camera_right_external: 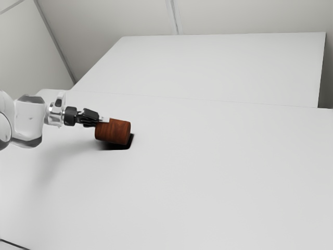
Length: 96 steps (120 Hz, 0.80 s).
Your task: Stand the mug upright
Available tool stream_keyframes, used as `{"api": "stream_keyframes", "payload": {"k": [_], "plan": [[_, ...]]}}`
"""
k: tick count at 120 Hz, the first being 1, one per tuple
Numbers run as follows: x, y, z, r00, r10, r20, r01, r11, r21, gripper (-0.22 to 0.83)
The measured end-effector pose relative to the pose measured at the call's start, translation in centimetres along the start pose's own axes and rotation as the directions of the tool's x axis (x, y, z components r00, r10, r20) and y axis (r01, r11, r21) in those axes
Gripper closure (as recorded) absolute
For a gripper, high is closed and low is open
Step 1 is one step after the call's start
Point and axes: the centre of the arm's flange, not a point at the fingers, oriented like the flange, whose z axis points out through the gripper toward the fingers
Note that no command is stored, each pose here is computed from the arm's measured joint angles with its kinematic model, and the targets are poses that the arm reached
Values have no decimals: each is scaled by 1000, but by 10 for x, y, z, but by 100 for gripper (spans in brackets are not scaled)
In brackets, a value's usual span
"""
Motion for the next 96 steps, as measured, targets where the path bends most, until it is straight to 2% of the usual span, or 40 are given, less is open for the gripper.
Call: {"api": "stream_keyframes", "payload": {"k": [13, 35, 44, 56, 69, 96], "plan": [[7, 14, -3, 999, 42, -4, -42, 999, 3, 73], [22, 51, -10, 992, 126, -6, -126, 992, 13, 76], [30, 74, -14, 985, 173, 21, -174, 984, 33, 77], [39, 111, -11, 965, 237, 113, -246, 967, 73, 78], [46, 155, -2, 924, 285, 255, -325, 937, 130, 78], [46, 220, 26, 834, 259, 487, -422, 868, 262, 79]]}}
